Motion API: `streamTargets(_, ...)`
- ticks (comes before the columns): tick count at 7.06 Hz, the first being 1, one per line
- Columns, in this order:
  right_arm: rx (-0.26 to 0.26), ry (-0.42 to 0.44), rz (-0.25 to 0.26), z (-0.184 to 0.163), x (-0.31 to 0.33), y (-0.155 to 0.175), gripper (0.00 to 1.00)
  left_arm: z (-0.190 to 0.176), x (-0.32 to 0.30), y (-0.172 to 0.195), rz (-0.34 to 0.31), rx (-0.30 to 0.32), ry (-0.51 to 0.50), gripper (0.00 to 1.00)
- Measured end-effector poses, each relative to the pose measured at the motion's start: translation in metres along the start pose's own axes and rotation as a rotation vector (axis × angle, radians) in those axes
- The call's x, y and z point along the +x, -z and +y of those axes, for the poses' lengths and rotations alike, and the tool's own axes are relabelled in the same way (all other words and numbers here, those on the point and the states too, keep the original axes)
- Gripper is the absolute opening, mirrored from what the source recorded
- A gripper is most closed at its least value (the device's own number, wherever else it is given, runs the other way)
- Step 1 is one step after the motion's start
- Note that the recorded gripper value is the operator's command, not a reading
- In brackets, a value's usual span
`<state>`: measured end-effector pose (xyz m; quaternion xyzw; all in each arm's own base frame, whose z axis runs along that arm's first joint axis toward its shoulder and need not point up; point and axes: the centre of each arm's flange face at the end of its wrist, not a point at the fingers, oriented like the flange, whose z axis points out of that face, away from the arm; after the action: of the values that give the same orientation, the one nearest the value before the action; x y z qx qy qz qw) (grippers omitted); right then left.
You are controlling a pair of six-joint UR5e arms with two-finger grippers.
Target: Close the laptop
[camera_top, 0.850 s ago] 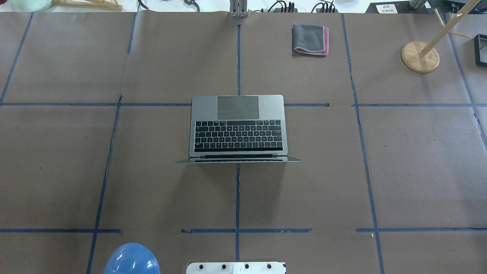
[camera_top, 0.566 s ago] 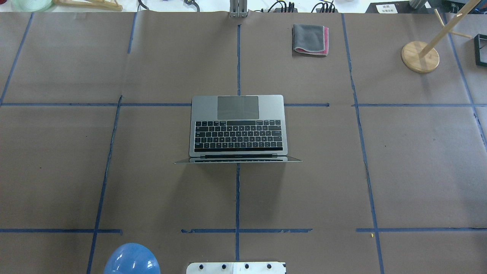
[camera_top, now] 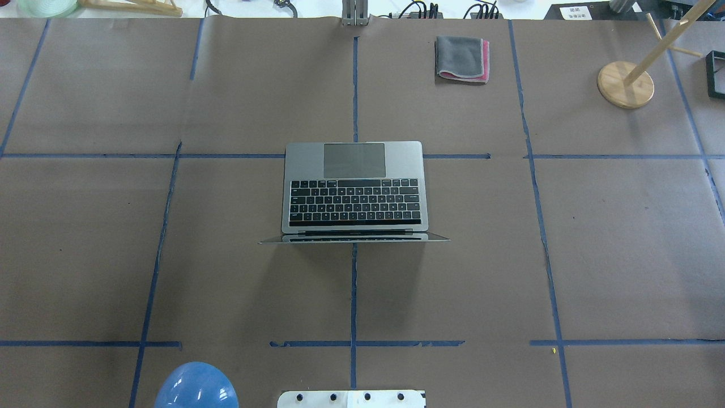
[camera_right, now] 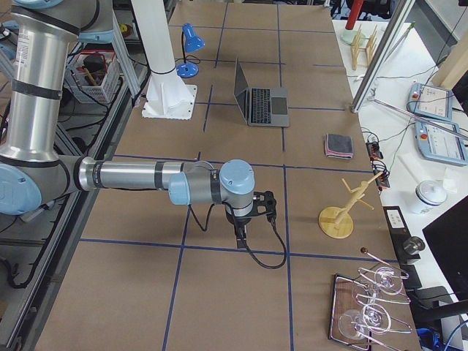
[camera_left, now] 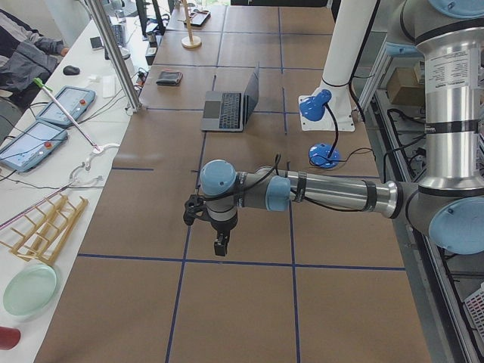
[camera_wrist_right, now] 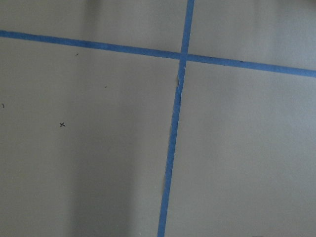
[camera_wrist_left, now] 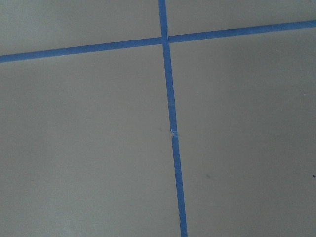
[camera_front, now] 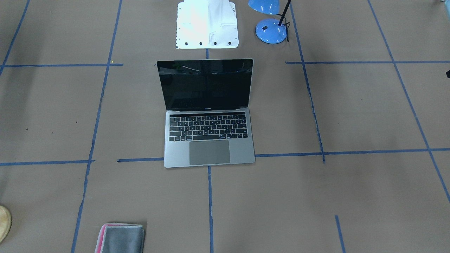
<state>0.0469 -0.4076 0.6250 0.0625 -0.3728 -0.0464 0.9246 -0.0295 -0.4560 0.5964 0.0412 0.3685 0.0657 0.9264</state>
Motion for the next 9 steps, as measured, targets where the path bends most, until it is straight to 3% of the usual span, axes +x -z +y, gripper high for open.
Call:
streamTargets(3, 0.088, 0.097, -0.064, -0.026, -0.034, 0.007, 0.99, -0.046, 0.023, 0.027, -0.014, 0.068, -0.059, 1.0)
streamTargets(6, 0.072, 0.162, -0.114, -0.036, -0.068, -0.003, 0.98, -0.057, 0.061, 0.02, 0.019, 0.118, -0.147, 0.99)
streamTargets(9, 0.118, 0.105, -0.25, -0.035, -0.14, -0.013, 0.97, -0.054, 0.128, -0.014, 0.12, 0.187, -0.092, 0.99)
